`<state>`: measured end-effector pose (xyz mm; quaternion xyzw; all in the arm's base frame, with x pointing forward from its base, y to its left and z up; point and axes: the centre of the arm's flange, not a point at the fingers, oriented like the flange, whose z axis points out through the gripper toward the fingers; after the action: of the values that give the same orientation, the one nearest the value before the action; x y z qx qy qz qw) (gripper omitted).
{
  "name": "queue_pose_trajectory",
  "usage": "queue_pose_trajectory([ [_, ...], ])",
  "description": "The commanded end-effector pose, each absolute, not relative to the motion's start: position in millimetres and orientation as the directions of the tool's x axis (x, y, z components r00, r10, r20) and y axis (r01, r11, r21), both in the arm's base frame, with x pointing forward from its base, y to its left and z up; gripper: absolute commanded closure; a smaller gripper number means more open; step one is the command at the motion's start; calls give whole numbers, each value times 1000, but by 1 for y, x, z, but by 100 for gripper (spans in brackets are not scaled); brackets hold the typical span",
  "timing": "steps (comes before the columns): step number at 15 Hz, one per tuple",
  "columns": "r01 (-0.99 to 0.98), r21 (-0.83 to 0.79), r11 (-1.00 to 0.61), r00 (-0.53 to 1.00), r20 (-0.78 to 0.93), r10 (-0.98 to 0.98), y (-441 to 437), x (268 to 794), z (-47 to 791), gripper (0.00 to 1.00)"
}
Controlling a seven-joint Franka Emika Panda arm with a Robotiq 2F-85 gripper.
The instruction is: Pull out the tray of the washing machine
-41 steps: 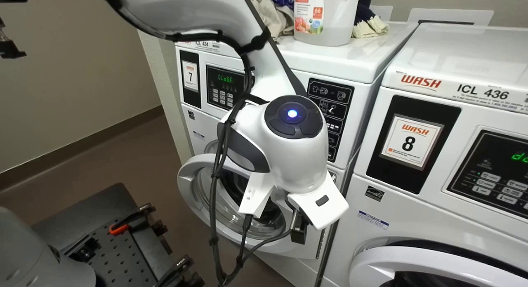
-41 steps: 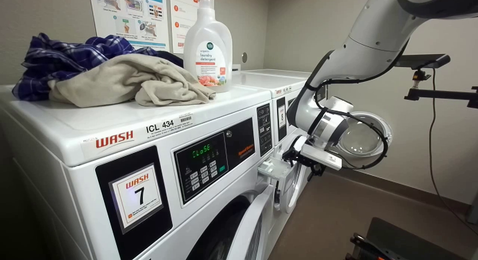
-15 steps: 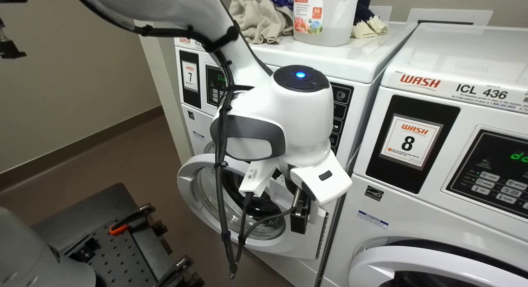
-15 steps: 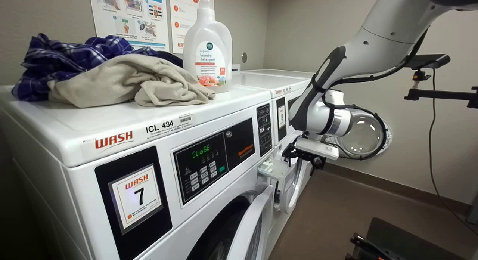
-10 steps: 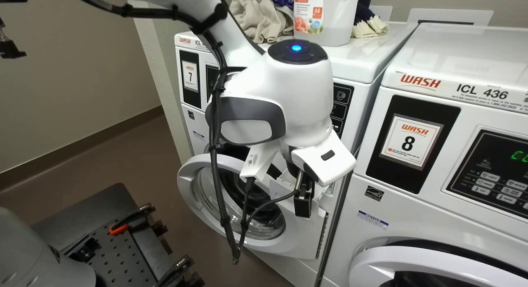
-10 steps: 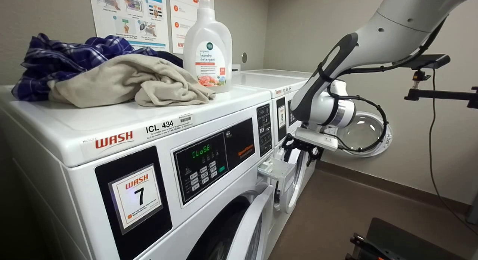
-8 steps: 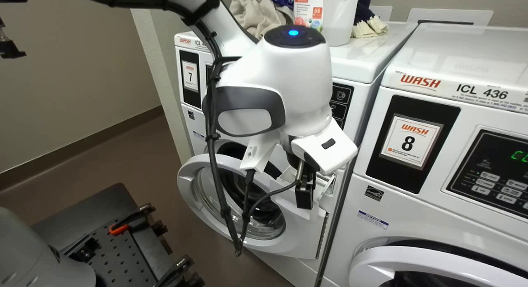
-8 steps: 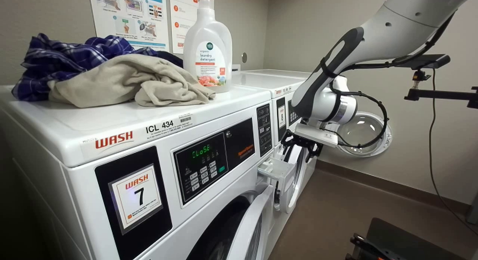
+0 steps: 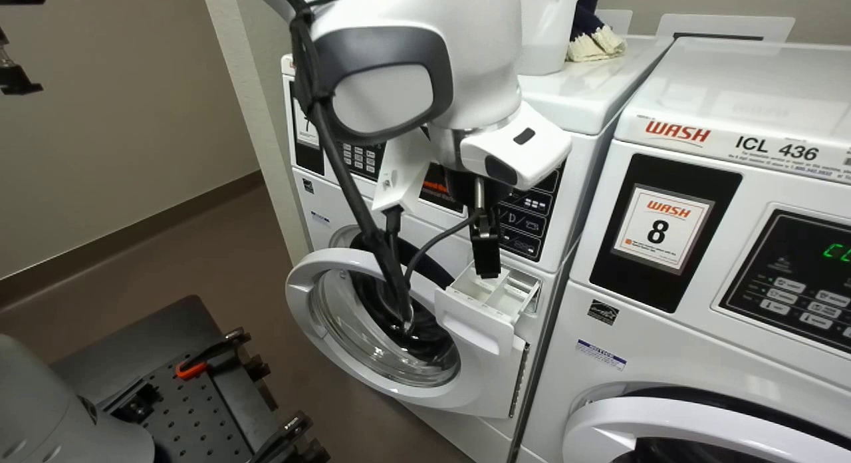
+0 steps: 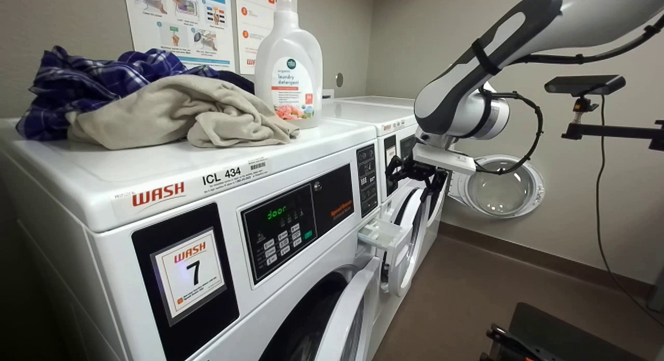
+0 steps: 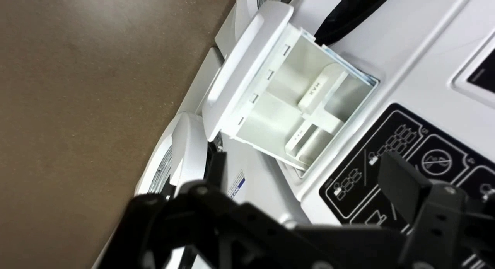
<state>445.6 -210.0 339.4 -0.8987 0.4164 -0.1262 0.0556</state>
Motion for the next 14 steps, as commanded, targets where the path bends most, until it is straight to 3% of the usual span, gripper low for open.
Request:
queue_pose_trajectory([
  [1,-682,-187,-707,687,166,-707,-183,436,386,0],
  [14,-519,-141,-843,826,169,-537,-117,423,480,0],
])
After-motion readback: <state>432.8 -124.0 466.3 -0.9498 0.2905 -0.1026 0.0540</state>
